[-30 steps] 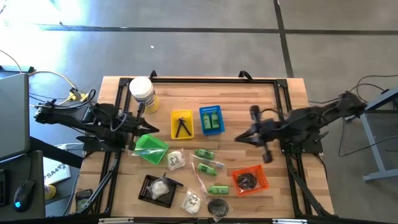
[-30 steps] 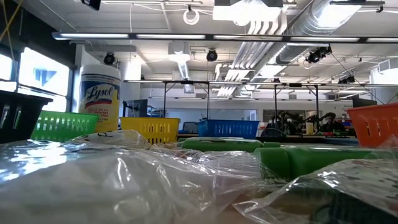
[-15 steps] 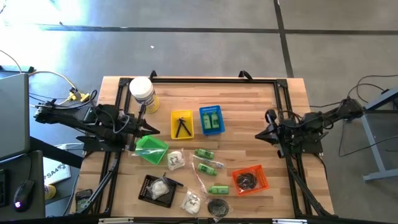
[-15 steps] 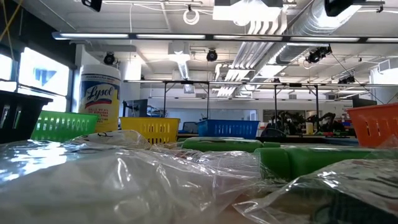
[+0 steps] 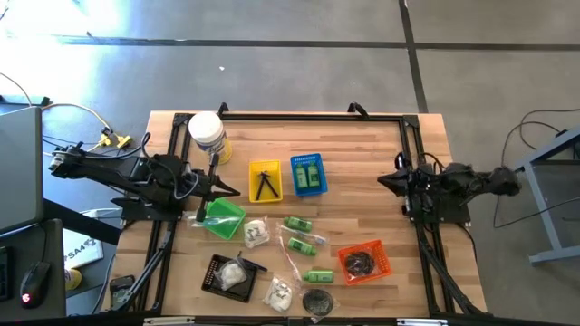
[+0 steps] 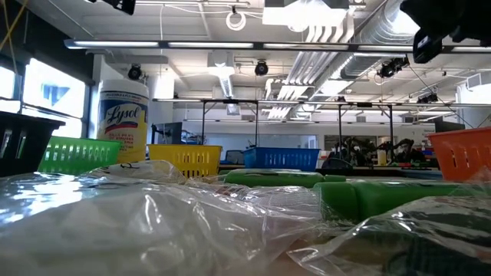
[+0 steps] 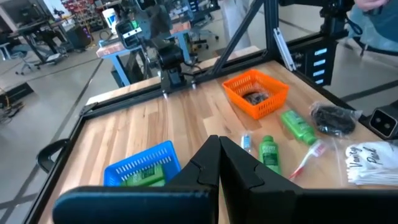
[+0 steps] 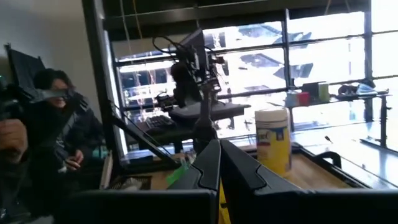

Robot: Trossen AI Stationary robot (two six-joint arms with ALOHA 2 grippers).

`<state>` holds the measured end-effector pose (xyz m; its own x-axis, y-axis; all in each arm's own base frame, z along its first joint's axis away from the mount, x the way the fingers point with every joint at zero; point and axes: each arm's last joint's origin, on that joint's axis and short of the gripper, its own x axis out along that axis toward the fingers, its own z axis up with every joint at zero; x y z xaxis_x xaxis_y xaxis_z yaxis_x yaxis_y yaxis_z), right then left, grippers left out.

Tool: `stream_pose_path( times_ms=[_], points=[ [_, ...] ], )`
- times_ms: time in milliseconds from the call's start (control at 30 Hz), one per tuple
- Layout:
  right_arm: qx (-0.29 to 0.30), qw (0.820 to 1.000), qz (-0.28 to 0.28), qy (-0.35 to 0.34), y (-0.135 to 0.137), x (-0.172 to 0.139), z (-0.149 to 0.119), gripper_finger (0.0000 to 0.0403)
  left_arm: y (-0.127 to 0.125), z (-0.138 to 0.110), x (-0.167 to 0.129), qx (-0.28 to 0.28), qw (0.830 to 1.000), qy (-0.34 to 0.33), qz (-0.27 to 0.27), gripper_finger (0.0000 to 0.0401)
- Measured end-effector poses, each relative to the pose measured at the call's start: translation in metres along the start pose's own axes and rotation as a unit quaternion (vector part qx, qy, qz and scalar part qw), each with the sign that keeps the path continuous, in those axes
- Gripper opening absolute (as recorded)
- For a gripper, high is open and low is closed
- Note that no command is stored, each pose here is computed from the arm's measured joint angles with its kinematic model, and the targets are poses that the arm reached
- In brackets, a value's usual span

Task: Pick & Place Travel size toiletries
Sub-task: Put the cotton pack into the black bin

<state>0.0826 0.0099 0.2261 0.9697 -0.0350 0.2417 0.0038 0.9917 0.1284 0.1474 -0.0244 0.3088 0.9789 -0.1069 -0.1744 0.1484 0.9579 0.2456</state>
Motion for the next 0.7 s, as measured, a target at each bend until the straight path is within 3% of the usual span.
stream_pose_path(
  times_ms=[233, 433, 600, 700],
  points=[
    [-0.002, 0.999, 0.049, 0.021, -0.001, 0.001, -0.003, 0.0002, 0.000, -0.003, 0.000, -0.002, 1.000, 0.020, 0.011, 0.0000],
    [0.023, 0.999, -0.019, 0.026, -0.005, 0.001, -0.005, 0.0002, -0.001, -0.007, 0.001, -0.034, 0.999, 0.039, 0.013, 0.0000],
    [0.003, 1.000, -0.019, 0.024, -0.005, 0.001, -0.008, 0.0002, -0.001, -0.010, 0.002, -0.061, 0.996, 0.057, 0.018, 0.0000],
    [0.013, 0.999, -0.021, 0.028, -0.005, 0.002, -0.015, 0.0002, 0.000, -0.014, 0.008, -0.115, 0.989, 0.080, 0.051, 0.0000]
  ],
)
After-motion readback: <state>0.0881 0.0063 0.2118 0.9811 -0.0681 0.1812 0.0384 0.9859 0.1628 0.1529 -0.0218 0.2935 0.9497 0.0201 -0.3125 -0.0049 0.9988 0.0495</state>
